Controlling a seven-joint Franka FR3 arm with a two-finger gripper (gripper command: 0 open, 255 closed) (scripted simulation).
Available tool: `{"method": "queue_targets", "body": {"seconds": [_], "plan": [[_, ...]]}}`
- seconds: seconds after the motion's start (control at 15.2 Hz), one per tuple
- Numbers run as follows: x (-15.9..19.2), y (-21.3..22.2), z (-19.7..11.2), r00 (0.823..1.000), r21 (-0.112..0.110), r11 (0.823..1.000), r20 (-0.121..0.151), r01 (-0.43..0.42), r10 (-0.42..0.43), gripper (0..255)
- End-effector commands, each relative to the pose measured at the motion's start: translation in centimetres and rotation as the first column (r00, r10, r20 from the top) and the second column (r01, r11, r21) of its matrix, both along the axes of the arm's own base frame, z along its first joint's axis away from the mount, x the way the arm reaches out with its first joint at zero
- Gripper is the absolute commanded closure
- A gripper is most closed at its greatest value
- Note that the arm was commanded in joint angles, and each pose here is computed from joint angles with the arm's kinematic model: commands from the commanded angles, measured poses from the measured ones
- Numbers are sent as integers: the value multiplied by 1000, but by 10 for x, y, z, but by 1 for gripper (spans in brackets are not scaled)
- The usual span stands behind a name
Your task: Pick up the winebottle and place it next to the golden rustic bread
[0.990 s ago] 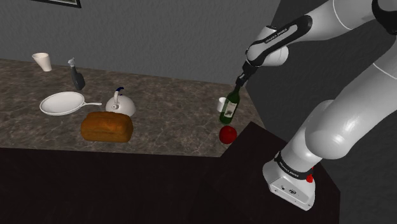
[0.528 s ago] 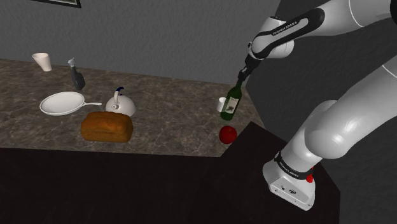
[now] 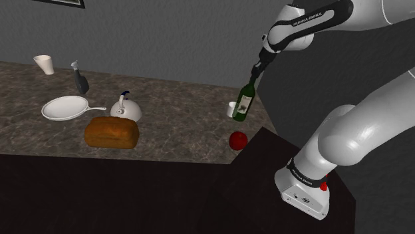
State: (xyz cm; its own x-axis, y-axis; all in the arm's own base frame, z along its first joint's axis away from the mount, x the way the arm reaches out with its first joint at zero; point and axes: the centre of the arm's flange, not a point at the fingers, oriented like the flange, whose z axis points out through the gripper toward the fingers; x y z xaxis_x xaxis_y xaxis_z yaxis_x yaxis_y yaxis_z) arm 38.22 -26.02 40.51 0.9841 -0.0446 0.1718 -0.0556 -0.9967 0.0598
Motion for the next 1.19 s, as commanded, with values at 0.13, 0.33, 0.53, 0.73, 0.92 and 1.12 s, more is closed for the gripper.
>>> {"method": "queue_targets", "body": {"seconds": [0.13,0.33,0.53,0.73,0.92,1.12], "plan": [[-1,-1,21,1000,0,1000,0,0,0,255],[-1,-1,36,1000,0,1000,0,0,0,255],[-1,-1,52,1000,0,1000,0,0,0,255],[-1,-1,68,1000,0,1000,0,0,0,255],[-1,-1,84,1000,0,1000,0,0,0,255],[-1,-1,100,1000,0,1000,0,0,0,255]]}}
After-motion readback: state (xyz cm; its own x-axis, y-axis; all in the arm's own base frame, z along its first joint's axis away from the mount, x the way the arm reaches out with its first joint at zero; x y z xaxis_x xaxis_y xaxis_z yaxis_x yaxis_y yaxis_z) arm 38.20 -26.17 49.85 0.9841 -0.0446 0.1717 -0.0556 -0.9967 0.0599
